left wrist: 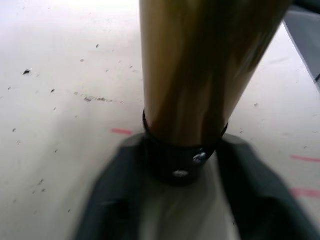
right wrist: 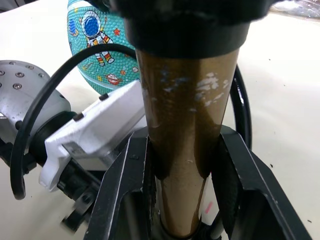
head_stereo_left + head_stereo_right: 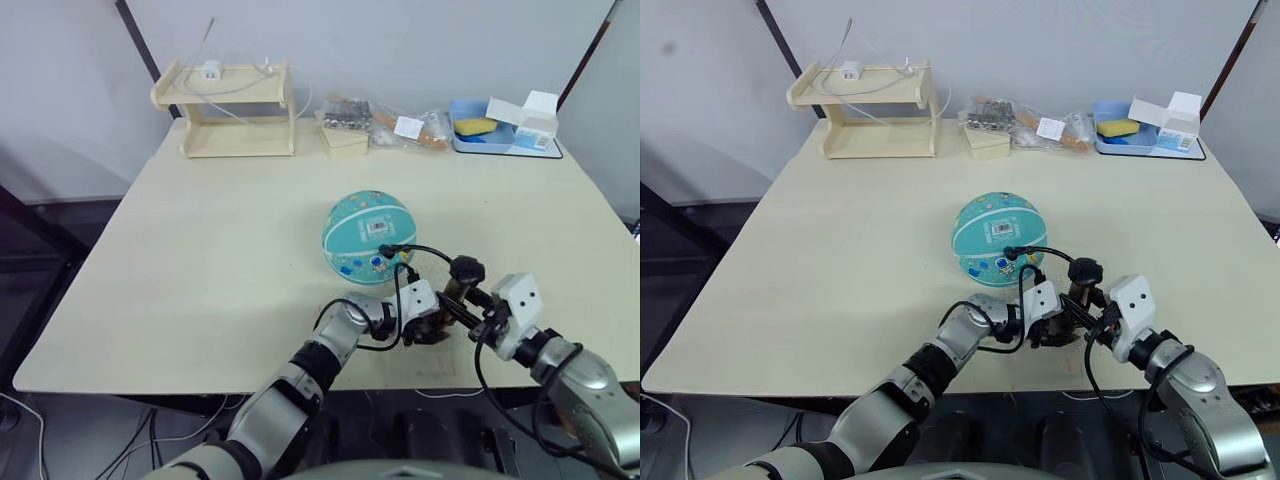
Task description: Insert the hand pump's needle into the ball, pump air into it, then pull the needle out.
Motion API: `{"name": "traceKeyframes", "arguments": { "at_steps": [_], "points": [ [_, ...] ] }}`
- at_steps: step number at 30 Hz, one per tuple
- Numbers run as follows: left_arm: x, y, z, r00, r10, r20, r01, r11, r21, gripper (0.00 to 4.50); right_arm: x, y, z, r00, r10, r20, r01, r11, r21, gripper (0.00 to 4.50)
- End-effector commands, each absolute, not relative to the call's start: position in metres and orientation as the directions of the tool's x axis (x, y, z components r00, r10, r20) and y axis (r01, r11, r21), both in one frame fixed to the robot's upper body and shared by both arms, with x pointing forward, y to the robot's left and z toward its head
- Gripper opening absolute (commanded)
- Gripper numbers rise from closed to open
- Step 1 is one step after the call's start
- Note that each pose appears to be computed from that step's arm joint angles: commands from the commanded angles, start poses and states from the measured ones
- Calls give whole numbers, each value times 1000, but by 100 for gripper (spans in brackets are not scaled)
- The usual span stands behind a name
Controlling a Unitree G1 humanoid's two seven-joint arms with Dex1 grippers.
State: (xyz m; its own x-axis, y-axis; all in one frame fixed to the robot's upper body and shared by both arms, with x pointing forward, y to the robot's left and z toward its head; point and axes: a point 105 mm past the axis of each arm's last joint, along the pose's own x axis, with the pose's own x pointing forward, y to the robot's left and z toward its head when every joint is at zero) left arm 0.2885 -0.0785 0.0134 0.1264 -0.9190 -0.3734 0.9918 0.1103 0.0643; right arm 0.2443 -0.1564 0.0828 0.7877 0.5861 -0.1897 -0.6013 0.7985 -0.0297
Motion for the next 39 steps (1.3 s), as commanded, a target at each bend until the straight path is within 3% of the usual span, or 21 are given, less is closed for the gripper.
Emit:
{"name": "traceKeyframes", "arguments": {
  "at_steps": [1,17,30,39],
  "points": [
    [284,-87,33,98,-947,-305,992,68,108,414,228,-163,35,737,558,-381,-578,813,74,97],
    [271,-52,45,21,-962,-272,994,-9,108,414,229,-179,51,757,542,-365,-570,821,37,97],
    [253,10,78,-99,-971,-219,991,-117,71,414,221,-188,62,738,557,-380,-595,803,23,97],
    [248,59,104,-25,-988,-150,1000,-26,3,414,223,-188,108,740,603,-299,-646,760,-68,97]
  ]
}}
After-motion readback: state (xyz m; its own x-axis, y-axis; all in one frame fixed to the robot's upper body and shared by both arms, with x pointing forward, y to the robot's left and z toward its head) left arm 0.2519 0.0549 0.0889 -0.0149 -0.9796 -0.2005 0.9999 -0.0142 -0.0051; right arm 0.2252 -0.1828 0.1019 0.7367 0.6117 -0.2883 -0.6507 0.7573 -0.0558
